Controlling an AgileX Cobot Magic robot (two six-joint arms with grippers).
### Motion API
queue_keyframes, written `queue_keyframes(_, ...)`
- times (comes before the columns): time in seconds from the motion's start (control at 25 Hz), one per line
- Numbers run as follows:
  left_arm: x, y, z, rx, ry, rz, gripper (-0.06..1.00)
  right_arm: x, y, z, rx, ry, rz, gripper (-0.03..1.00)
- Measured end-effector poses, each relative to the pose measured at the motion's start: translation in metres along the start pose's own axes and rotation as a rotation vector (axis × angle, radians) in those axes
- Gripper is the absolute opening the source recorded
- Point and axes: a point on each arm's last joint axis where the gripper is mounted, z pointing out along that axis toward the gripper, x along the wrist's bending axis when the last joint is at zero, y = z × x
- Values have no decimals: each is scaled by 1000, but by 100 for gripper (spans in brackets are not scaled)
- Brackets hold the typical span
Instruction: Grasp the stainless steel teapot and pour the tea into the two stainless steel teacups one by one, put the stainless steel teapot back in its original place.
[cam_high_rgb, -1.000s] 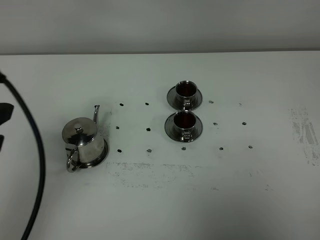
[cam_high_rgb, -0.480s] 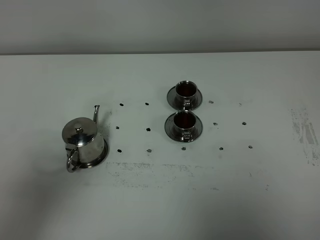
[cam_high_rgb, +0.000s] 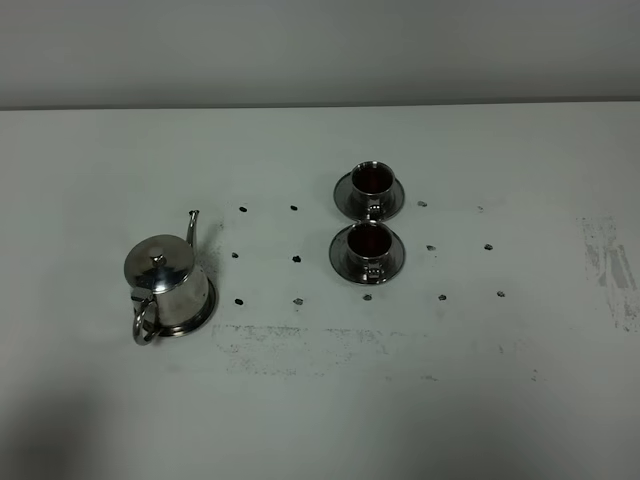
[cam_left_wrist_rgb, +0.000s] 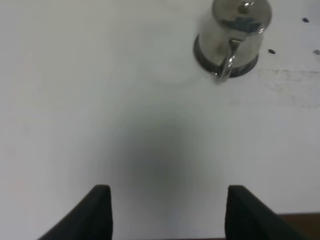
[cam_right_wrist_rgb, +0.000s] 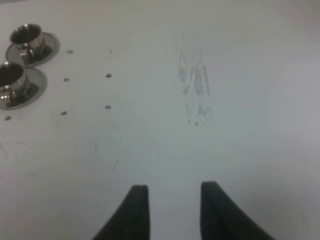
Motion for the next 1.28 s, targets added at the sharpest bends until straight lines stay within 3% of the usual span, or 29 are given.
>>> queue_keyframes(0.24,2,-31,21,-34,22,-24,50,0,0,0,0,0,0,28)
queue_keyframes(0.64,2,-47,14,-152,41,-45,50,0,0,0,0,0,-1,28)
queue_keyframes(1.28,2,-47,13,-157,41,-44,50,0,0,0,0,0,0,28)
